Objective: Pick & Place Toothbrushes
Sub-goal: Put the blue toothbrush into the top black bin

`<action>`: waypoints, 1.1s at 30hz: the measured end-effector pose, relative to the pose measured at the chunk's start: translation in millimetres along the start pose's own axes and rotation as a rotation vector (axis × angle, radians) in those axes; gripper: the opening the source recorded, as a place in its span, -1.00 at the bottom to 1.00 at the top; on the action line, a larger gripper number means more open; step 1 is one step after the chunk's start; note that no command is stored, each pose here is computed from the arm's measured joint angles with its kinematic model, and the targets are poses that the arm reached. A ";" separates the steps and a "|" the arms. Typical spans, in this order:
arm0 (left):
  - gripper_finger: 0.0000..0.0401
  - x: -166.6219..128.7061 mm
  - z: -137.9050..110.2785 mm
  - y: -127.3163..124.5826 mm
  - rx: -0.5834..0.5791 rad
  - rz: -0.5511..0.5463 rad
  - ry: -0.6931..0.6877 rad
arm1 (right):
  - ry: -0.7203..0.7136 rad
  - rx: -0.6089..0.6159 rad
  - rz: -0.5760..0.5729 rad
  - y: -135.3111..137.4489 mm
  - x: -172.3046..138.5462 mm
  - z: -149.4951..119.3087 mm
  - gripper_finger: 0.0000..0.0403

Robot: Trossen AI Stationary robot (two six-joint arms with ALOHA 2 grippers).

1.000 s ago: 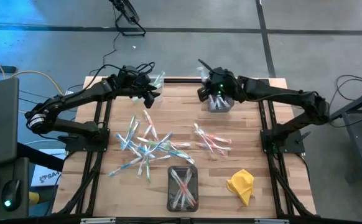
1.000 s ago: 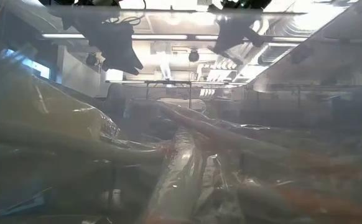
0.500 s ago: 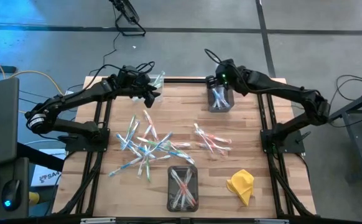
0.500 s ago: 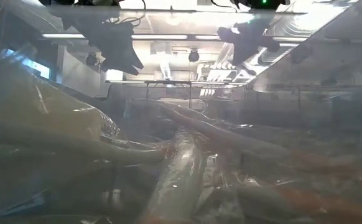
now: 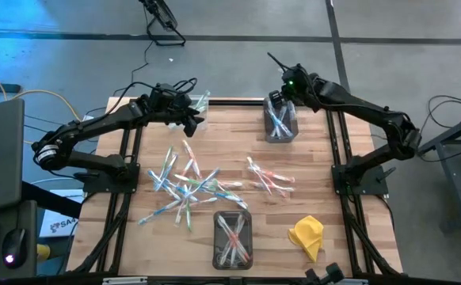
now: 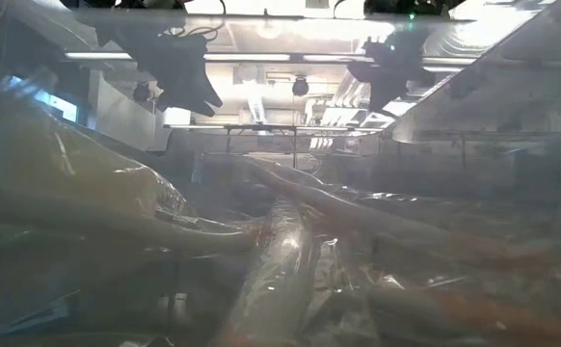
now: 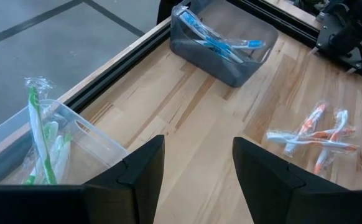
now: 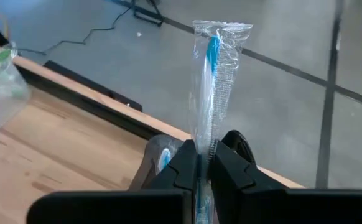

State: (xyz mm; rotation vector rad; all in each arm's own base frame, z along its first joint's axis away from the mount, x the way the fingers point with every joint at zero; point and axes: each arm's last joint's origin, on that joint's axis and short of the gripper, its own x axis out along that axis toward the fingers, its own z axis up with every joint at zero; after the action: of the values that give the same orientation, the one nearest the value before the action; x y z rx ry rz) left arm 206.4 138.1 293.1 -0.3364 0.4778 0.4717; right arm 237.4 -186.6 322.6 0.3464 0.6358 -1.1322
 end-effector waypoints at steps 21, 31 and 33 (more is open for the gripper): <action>-0.07 0.0 0.0 0.0 0.000 -0.001 0.000 | -0.027 -0.160 0.127 -6.7 60.4 -72.2 -0.92; -0.07 0.0 -0.1 0.0 -0.001 -0.001 0.001 | -0.081 -0.140 0.166 -7.1 68.8 -89.7 -0.92; -0.07 0.0 0.0 0.0 -0.001 -0.002 0.000 | -0.068 -0.144 0.164 -7.8 69.9 -93.7 -0.92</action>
State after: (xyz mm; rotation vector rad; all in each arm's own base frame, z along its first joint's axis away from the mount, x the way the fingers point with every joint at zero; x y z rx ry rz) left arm 206.5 138.1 293.1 -0.3375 0.4775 0.4704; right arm 222.2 -187.9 206.5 0.2306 0.6138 -0.9325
